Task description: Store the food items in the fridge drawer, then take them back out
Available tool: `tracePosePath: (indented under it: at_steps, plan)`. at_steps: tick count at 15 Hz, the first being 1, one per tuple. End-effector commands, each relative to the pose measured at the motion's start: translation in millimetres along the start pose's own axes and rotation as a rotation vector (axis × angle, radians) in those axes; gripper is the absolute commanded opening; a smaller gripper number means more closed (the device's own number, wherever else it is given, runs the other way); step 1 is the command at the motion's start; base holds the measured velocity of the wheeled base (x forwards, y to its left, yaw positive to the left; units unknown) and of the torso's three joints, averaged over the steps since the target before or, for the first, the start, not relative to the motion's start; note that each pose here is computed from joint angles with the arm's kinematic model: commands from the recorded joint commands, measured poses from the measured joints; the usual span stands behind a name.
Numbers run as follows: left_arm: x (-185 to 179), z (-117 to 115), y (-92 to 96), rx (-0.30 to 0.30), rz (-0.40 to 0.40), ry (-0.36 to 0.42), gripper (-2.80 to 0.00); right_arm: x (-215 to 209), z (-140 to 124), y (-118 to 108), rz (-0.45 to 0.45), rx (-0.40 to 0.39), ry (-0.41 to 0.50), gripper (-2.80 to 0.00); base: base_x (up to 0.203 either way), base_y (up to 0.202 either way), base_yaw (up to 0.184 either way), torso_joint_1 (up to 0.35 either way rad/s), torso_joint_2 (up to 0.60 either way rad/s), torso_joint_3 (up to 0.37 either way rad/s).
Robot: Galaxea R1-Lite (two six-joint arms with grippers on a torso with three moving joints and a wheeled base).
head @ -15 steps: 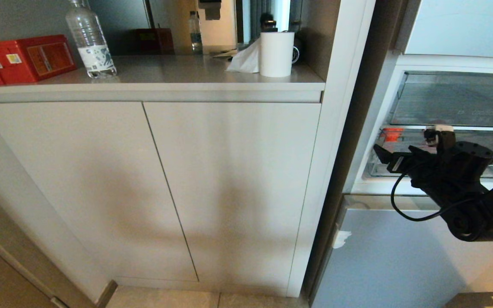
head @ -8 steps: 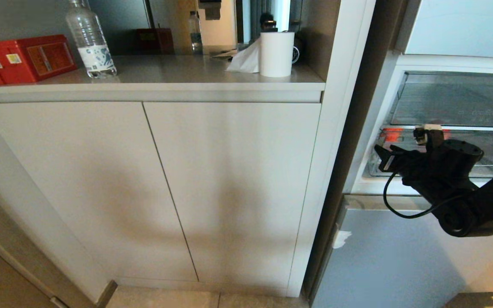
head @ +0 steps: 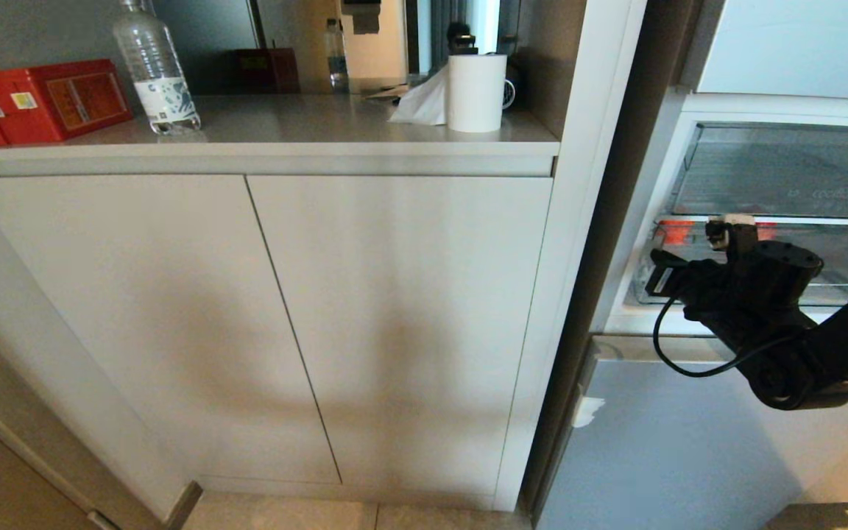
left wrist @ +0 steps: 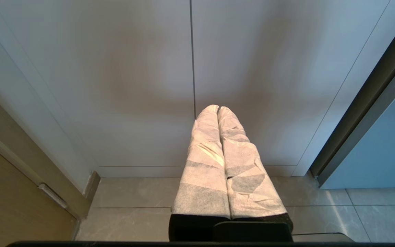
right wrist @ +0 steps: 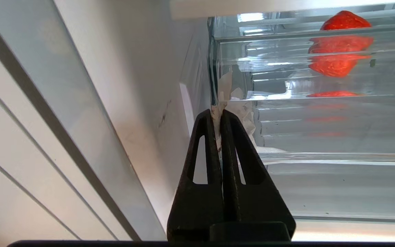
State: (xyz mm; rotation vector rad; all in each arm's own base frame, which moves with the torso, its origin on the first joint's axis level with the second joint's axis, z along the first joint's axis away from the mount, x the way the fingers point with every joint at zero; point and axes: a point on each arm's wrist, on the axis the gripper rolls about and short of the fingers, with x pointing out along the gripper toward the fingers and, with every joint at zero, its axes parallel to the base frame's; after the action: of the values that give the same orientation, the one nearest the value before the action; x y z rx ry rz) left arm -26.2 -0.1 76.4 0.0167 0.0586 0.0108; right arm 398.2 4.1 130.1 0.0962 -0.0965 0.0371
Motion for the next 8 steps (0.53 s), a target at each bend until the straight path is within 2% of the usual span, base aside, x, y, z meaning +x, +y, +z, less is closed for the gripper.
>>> tracePosePath:
  at_steps: [1, 6, 8]
  plan:
    - [0.1, -0.2, 0.0, 0.000, 0.001, 0.001, -2.80, -8.4, 6.0, 1.4, -0.001, 0.003, -0.004, -2.80, 0.000, 0.000, 0.000, 0.000, 0.00, 0.000]
    - [-0.1, 0.2, 0.0, 0.000, 0.001, 0.000, -2.80, -44.0, 18.1, 4.1, -0.001, 0.013, 0.030, -2.80, 0.000, 0.000, 0.000, 0.000, 0.00, 0.000]
    - [0.0, -0.1, 0.0, 0.000, 0.001, 0.001, -2.80, -74.7, 27.6, 5.9, -0.002, 0.013, 0.050, -2.80, 0.000, 0.000, 0.000, 0.000, 0.00, 0.000]
